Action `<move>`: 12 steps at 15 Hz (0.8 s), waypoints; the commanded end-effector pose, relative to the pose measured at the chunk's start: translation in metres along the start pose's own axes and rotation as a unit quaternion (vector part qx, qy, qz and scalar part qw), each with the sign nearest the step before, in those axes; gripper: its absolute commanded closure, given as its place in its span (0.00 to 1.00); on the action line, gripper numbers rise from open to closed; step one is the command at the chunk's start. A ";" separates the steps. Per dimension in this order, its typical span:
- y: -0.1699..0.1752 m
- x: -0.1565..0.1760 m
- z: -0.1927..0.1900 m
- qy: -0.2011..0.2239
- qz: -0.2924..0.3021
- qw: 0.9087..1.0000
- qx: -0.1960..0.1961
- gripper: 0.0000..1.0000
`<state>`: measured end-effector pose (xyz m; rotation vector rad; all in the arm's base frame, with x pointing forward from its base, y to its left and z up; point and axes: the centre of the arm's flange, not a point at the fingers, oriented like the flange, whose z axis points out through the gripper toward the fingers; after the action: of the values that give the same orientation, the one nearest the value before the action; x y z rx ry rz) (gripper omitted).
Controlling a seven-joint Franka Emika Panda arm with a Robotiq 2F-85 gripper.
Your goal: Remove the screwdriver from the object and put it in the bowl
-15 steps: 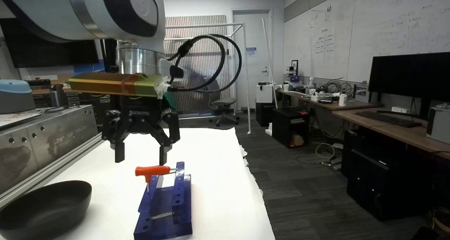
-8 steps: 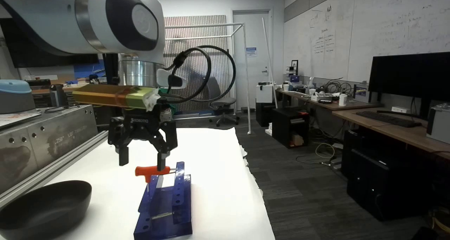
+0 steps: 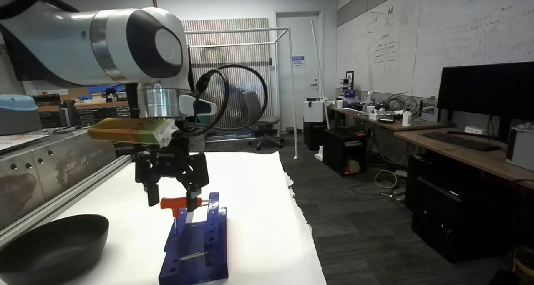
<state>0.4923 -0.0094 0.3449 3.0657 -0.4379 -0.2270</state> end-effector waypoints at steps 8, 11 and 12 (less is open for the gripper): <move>0.001 0.003 -0.001 0.009 0.003 1.000 -0.018 0.75; 0.002 0.002 -0.002 0.008 -0.001 1.000 -0.018 0.84; 0.002 0.003 -0.003 0.008 -0.002 1.000 -0.020 0.94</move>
<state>0.4928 -0.0107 0.3409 3.0378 -0.4376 -0.2313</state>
